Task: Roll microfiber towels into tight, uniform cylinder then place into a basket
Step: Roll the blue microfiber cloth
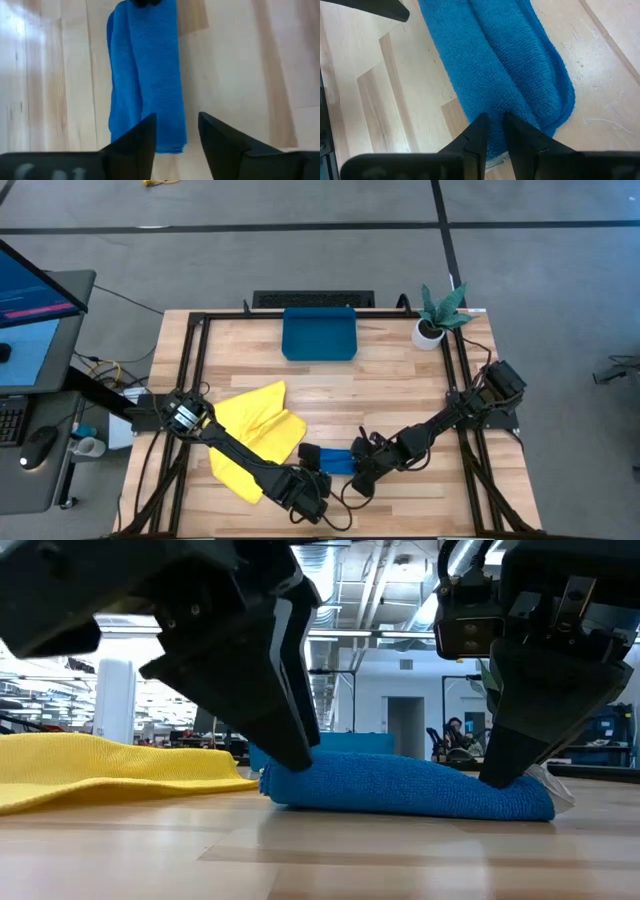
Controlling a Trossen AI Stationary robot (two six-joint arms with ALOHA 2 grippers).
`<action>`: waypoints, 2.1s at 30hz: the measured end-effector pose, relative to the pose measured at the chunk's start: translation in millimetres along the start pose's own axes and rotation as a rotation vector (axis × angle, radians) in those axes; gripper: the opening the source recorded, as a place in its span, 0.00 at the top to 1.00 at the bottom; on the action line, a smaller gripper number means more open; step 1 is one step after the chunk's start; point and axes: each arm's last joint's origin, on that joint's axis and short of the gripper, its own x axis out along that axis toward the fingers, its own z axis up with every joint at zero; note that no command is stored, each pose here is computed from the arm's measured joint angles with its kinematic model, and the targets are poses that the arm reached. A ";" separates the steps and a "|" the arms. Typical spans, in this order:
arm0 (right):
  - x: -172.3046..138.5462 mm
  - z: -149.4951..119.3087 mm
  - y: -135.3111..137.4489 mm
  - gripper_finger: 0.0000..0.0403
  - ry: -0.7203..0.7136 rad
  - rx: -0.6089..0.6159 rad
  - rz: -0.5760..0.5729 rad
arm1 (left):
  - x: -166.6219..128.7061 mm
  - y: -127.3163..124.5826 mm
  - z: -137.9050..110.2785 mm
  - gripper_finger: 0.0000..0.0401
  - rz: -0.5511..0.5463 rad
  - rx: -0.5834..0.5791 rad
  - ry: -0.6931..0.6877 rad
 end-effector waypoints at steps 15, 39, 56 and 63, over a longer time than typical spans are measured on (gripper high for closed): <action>0.1 0.2 0.2 0.78 0.002 -0.017 0.005 | 24.4 7.7 -6.0 0.69 0.012 -0.001 0.047; -3.5 -17.3 16.2 0.72 0.121 -0.124 0.146 | 34.7 25.2 8.1 0.96 -0.456 -0.265 0.143; -34.2 -29.7 29.0 0.52 0.067 -0.371 0.172 | 55.3 64.1 14.7 0.95 -0.806 -0.448 0.271; -50.1 -57.2 47.7 0.55 -0.143 -0.682 0.077 | 55.3 64.1 15.5 0.95 -0.809 -0.442 0.260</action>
